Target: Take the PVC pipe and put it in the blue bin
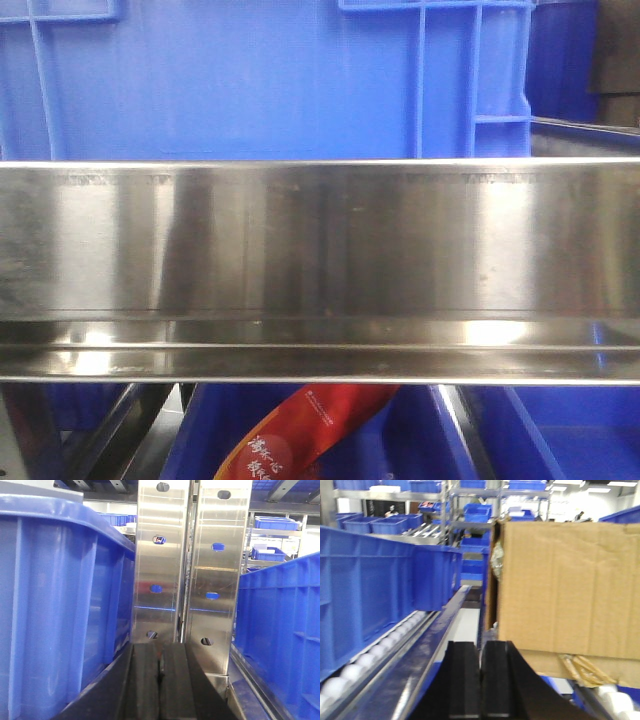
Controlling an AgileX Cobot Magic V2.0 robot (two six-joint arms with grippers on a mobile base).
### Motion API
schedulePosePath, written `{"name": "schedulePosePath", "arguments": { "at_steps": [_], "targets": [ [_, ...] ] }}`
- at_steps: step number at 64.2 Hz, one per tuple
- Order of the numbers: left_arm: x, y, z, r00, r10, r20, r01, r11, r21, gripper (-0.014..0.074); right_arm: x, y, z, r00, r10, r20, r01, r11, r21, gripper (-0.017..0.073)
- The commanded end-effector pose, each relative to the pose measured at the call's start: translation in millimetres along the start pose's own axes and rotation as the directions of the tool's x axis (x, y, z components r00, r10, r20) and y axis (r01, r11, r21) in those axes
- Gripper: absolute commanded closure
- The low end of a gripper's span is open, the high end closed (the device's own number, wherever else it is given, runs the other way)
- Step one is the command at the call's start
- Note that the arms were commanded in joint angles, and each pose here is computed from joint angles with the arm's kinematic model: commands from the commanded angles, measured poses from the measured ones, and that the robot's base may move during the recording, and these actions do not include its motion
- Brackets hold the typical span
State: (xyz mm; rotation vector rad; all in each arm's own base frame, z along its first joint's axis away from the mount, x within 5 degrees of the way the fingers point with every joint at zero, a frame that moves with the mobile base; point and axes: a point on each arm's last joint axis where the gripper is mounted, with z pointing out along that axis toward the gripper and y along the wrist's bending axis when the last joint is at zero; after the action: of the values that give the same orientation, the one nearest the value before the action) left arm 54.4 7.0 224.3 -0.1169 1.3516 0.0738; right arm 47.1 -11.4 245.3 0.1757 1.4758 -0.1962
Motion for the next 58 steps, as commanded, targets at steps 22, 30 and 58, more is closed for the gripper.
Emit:
{"name": "schedulePosePath", "arguments": {
  "at_steps": [22,30,58],
  "targets": [
    [-3,0.0,0,1.000,-0.006,0.026,0.006,1.000,-0.001,0.0704,6,-5.2,2,0.996,-0.017,0.082,0.009,0.995,0.099,0.0728],
    [-3,0.0,0,1.000,-0.006,0.026,0.006,1.000,-0.001,0.0704,5,-5.1,2,0.996,-0.017,0.084,0.009,0.995,0.097,0.0728],
    [-3,0.0,0,1.000,-0.006,0.026,0.006,1.000,-0.001,0.0704,18,-2.2,4,0.997,-0.006,0.072,0.004,0.999,0.038,0.0728]
  ]
}}
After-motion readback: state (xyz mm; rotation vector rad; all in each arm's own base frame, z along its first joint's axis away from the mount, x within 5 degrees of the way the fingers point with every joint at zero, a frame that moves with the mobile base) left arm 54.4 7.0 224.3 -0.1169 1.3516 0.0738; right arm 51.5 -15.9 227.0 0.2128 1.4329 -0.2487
